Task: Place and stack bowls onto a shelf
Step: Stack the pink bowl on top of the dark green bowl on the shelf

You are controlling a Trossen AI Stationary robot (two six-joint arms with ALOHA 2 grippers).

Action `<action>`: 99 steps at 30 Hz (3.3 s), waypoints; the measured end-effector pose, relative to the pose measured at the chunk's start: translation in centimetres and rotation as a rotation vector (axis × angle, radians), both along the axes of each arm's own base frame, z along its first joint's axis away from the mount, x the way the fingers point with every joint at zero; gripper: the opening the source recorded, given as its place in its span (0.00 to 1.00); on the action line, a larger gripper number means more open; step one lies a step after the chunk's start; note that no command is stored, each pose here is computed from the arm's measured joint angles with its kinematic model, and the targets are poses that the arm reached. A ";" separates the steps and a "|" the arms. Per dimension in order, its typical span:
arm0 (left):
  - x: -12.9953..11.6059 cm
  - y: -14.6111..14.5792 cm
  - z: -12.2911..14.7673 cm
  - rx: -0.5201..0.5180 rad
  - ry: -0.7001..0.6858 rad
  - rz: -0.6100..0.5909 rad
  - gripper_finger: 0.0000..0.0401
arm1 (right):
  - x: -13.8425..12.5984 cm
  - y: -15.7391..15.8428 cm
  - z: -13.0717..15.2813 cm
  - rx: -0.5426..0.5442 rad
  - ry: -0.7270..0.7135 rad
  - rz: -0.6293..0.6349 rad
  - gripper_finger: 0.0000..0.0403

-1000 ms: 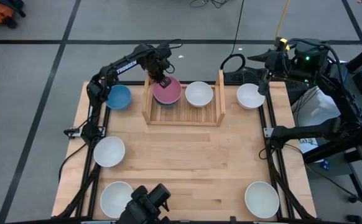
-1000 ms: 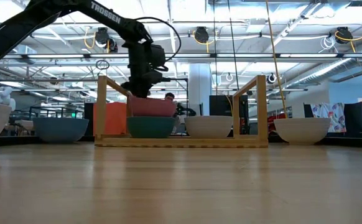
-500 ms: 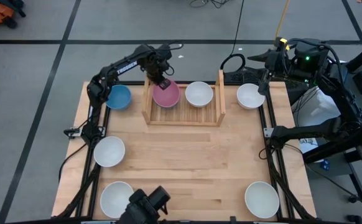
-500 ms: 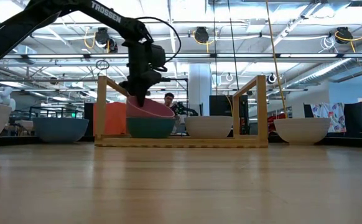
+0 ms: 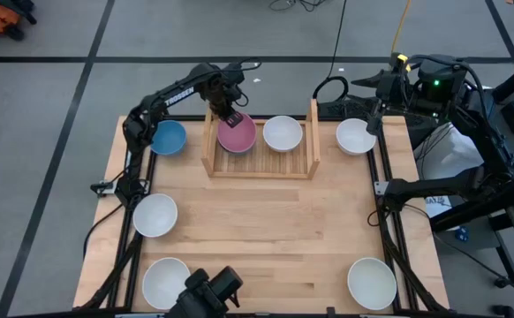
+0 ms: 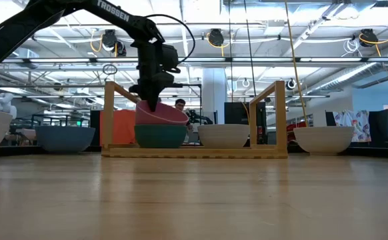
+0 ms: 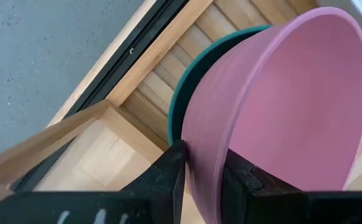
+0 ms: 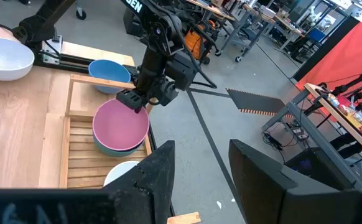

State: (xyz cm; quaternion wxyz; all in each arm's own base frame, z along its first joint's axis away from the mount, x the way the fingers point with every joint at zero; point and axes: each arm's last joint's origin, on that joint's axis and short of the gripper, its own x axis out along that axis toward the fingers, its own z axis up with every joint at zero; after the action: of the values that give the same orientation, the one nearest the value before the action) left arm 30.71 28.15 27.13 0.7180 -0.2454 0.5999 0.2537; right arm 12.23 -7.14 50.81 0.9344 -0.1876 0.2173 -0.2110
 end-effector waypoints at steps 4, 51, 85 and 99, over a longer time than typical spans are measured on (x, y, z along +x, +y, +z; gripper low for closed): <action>-0.1 -0.4 0.7 0.012 -0.013 -0.011 0.18 | 0.0 0.0 0.0 0.000 0.000 0.000 0.36; 0.2 -1.3 1.2 0.038 0.016 -0.104 0.24 | 0.0 0.0 0.0 -0.025 0.014 0.010 0.36; 1.5 -2.9 5.5 0.284 -0.172 -0.183 0.21 | 0.0 0.0 0.1 -0.026 -0.002 0.007 0.36; 1.9 -2.5 4.7 0.254 -0.186 -0.109 0.01 | 0.0 0.0 0.1 -0.026 -0.002 0.007 0.36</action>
State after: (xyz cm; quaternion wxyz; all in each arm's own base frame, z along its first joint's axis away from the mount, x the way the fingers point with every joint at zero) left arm 32.65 25.65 31.81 0.8083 -0.1422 0.5066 0.2641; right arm 12.26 -7.15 50.95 0.9328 -0.2003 0.2129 -0.2106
